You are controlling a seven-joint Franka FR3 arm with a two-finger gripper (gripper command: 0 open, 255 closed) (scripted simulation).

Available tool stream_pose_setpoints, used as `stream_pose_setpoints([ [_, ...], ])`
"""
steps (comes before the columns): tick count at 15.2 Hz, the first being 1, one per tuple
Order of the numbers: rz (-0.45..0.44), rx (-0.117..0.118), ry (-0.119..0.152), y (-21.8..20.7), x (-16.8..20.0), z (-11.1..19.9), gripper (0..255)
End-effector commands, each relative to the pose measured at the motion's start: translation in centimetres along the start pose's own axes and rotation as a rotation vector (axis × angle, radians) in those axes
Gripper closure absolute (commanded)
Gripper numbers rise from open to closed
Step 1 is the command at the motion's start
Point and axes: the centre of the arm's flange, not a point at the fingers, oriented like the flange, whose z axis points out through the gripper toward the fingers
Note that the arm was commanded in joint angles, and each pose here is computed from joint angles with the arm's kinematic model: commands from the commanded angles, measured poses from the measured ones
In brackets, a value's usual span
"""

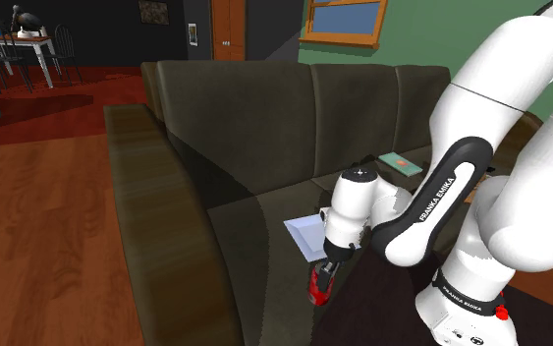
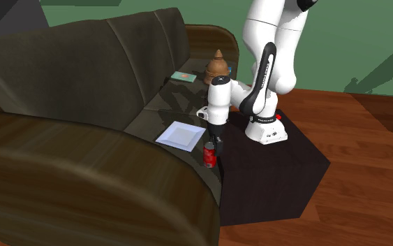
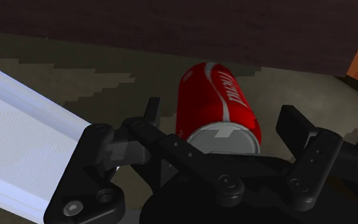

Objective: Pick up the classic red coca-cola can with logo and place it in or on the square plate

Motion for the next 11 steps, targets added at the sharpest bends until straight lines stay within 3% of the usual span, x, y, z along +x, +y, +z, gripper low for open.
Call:
stream_pose_setpoints([
  [1,0.0,0.0,0.0,0.0,0.01,0.02,0],
  [4,0.0,0.0,0.0,0.0,0.01,0.01,0],
  [5,0.0,0.0,0.0,0.0,0.01,0.01,255],
  [11,0.0,0.0,0.0,0.01,0.03,-0.01,255],
])
